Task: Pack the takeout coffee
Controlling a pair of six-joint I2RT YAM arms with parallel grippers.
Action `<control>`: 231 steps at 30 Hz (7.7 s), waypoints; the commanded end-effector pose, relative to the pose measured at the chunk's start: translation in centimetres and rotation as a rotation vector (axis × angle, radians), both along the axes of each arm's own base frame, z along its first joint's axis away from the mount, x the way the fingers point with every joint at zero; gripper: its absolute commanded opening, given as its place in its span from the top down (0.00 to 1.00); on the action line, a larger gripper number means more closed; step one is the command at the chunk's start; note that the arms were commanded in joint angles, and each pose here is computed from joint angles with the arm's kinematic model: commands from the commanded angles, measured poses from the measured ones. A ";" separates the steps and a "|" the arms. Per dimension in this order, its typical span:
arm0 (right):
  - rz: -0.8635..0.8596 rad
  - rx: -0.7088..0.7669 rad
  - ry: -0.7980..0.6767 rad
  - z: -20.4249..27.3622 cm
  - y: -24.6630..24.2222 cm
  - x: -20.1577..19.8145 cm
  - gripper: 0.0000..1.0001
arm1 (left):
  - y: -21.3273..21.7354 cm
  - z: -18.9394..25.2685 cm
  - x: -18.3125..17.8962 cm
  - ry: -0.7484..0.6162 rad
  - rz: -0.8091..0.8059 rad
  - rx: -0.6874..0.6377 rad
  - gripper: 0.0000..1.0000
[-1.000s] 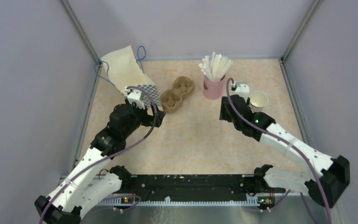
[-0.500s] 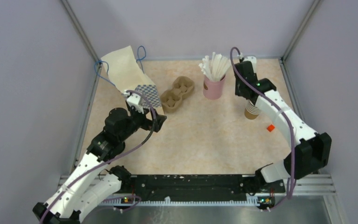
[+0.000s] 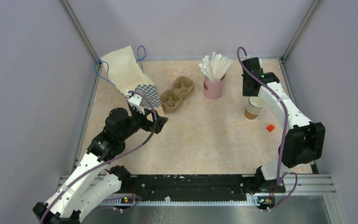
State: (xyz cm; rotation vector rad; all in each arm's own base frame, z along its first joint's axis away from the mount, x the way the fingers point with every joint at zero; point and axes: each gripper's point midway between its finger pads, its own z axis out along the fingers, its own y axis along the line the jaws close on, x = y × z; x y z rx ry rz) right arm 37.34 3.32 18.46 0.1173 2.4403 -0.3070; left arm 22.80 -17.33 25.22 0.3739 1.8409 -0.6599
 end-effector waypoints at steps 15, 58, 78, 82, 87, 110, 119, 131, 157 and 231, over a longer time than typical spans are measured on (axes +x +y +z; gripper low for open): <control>-0.011 0.027 -0.020 0.4 -1.0 -1.6 0.82 | -0.3 0.4 0.1 -0.025 -0.012 -0.008 0.01; -0.054 -0.027 -0.073 3.2 -2.4 -1.9 1.00 | -0.1 0.3 0.2 -0.018 0.002 -0.007 0.01; -0.030 0.005 -0.196 12.1 -2.2 -2.5 1.00 | 0.1 0.2 0.3 -0.017 0.012 -0.003 0.01; 0.033 0.016 -0.230 14.5 -0.3 -2.4 1.00 | 0.2 0.1 0.4 -0.017 0.021 -0.001 0.01; 0.196 0.043 -0.247 16.0 5.5 -3.0 1.00 | 0.5 0.1 0.6 -0.016 0.041 0.008 0.01; 0.662 0.136 0.134 -7.5 25.9 -16.3 1.00 | 4.2 0.1 1.9 -0.021 0.256 0.062 0.01; 0.645 0.135 0.109 -7.5 25.8 -16.3 0.91 | 4.4 -0.6 2.3 0.010 0.279 0.084 0.01; 0.701 0.257 -0.064 0.9 25.5 -16.2 0.78 | 8.3 -0.3 2.9 0.104 0.618 -0.069 0.01; 0.679 0.308 -0.284 4.9 20.7 -16.9 0.78 | 20.8 -8.5 0.0 0.600 1.409 -0.270 0.07; 0.743 0.148 -0.011 1.9 20.8 -18.3 0.79 | 27.3 -16.1 -2.2 0.866 1.821 -0.230 0.40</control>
